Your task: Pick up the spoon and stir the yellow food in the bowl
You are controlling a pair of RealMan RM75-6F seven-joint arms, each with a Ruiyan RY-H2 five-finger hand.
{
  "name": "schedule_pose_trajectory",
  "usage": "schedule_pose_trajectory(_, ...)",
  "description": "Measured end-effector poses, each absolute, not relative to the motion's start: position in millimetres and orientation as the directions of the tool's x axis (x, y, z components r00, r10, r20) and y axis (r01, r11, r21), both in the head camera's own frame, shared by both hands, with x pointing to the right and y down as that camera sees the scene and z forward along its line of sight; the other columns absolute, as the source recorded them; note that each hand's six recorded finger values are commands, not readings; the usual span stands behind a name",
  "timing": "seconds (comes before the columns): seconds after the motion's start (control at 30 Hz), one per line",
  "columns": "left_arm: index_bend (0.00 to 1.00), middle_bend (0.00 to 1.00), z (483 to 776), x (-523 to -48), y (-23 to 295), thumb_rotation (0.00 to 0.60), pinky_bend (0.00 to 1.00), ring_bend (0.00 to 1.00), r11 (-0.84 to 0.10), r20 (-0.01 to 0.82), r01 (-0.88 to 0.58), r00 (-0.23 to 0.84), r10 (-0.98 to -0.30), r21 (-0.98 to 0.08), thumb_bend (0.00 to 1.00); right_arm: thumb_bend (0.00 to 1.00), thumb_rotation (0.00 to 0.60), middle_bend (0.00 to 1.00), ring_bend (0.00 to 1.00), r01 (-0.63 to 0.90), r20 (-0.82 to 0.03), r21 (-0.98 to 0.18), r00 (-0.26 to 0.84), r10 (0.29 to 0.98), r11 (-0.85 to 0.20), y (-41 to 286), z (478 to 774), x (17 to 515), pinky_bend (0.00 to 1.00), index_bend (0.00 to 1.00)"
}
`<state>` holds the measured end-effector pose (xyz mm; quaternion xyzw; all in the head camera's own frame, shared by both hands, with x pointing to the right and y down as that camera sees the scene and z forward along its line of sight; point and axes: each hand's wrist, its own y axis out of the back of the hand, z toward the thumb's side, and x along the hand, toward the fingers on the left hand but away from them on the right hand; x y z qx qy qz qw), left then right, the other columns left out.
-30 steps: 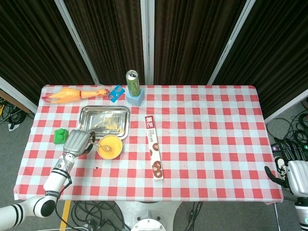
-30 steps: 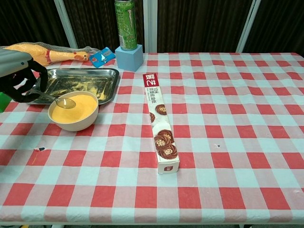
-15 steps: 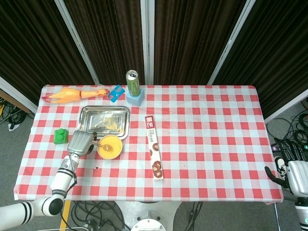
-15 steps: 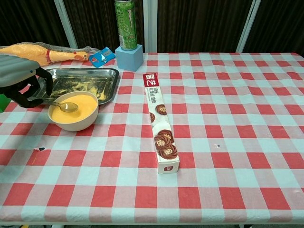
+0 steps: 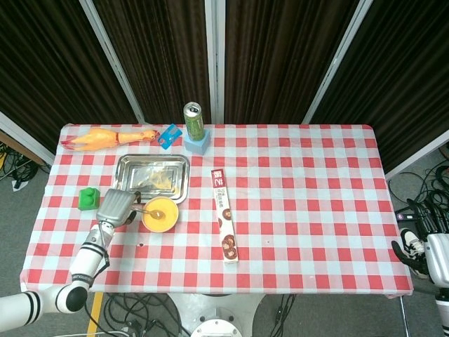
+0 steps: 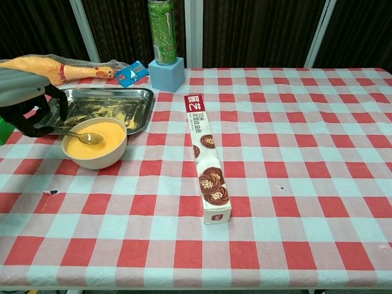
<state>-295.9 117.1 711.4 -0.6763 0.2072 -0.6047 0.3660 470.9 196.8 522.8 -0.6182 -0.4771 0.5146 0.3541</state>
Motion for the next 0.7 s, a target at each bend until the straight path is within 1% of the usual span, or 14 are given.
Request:
schedule_pose_trajectory(0.2, 0.52, 0.86, 720, -296, 116, 0.600, 0.98, 0.87, -0.671, 0.687, 0.147, 0.180, -0.704, -0.726, 0.38, 0.25, 0.600, 0.13, 0.00, 0.229, -0.305, -0.926, 0.011, 0.952, -0.299, 199, 524, 472, 0.00, 0.00)
schedule_pose_trajectory(0.7, 0.57, 0.87, 726, -300, 113, 0.600, 0.98, 0.87, -0.670, 0.682, 0.130, 0.167, -0.712, -0.731, 0.38, 0.25, 0.600, 0.13, 0.00, 0.232, -0.308, -0.925, 0.003, 0.952, -0.300, 201, 525, 474, 0.00, 0.00)
